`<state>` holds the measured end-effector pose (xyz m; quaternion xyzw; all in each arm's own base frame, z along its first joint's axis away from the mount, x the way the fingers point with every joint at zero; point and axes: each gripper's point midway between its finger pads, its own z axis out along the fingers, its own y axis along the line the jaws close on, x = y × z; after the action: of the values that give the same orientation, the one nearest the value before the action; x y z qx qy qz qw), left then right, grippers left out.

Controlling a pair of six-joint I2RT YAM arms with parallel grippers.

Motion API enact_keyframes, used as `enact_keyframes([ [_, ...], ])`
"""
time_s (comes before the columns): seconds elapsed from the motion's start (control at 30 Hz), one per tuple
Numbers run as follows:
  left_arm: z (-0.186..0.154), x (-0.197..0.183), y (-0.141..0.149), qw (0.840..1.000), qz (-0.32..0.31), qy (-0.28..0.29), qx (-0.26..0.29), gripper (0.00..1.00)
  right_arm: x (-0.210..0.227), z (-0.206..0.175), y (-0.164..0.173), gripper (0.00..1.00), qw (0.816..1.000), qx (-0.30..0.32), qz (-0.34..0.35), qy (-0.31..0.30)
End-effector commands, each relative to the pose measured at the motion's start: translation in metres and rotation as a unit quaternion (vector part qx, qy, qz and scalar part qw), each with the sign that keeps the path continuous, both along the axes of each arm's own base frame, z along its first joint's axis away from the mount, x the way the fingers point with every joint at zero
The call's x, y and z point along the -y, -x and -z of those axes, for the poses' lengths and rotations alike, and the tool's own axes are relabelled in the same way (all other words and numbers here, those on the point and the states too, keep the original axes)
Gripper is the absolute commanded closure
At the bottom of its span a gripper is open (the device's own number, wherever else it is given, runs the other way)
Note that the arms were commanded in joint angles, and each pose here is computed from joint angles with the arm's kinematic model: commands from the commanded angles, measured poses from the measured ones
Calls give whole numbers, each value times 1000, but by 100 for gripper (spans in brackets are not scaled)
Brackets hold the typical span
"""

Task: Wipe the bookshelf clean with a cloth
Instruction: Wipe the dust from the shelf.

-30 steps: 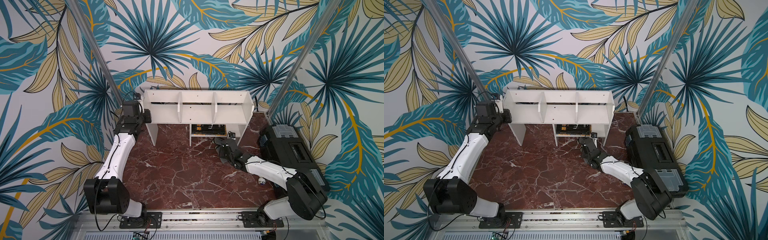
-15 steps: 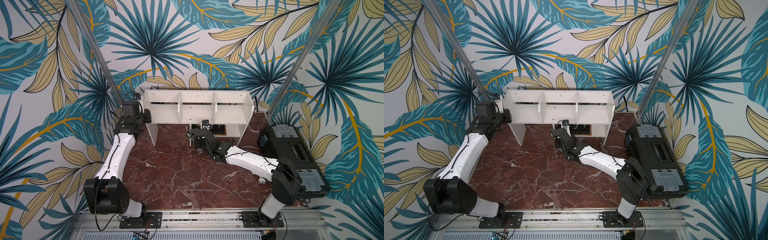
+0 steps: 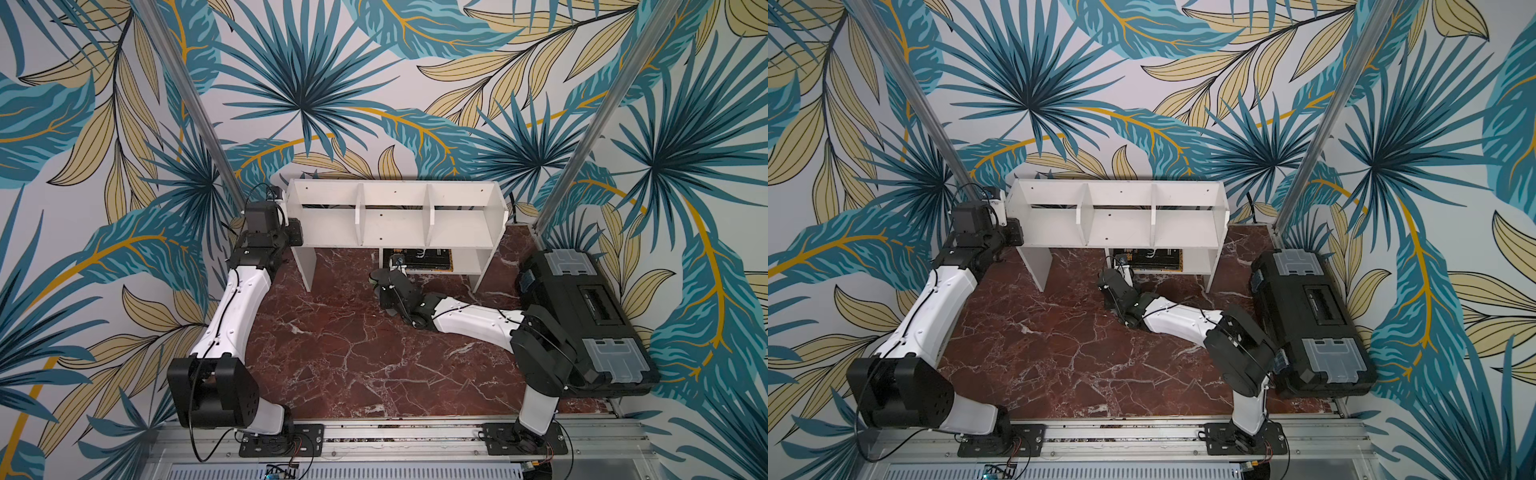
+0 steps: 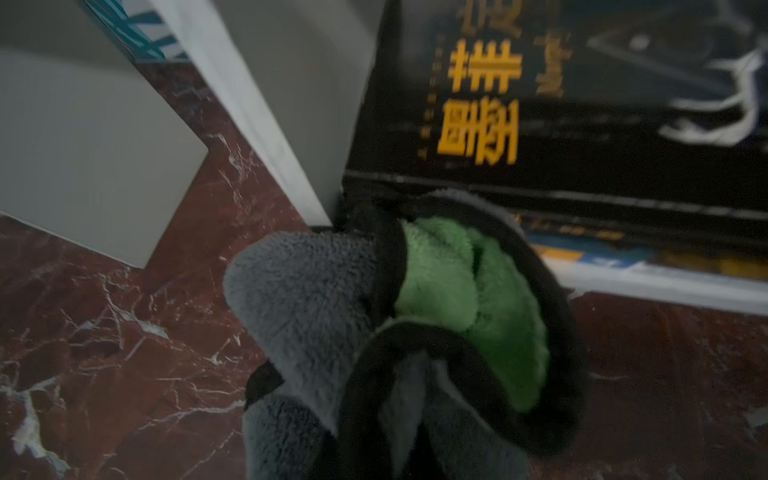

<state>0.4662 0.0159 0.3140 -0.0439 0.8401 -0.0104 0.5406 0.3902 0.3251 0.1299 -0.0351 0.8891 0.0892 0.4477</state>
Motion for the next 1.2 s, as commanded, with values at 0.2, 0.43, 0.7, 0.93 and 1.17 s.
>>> enact_keyframes([
  [0.2, 27, -39, 2, 995, -90, 11, -34, 100, -12, -125, 5, 100, 991, 109, -11, -71],
  [0.43, 26, -37, 2, 995, -90, 15, -32, 100, -62, -151, 6, 100, 983, 136, -58, -105],
  [0.7, 21, -26, 1, 997, -69, 24, -27, 100, -142, -140, -7, 100, 977, 128, -107, -135],
  [0.93, 15, -17, 3, 998, -58, 29, -22, 100, -188, -141, -13, 100, 968, 134, -138, -161],
  [1.17, 8, -4, 8, 999, -46, 23, -15, 100, -223, -112, -25, 100, 968, 113, -158, -157],
])
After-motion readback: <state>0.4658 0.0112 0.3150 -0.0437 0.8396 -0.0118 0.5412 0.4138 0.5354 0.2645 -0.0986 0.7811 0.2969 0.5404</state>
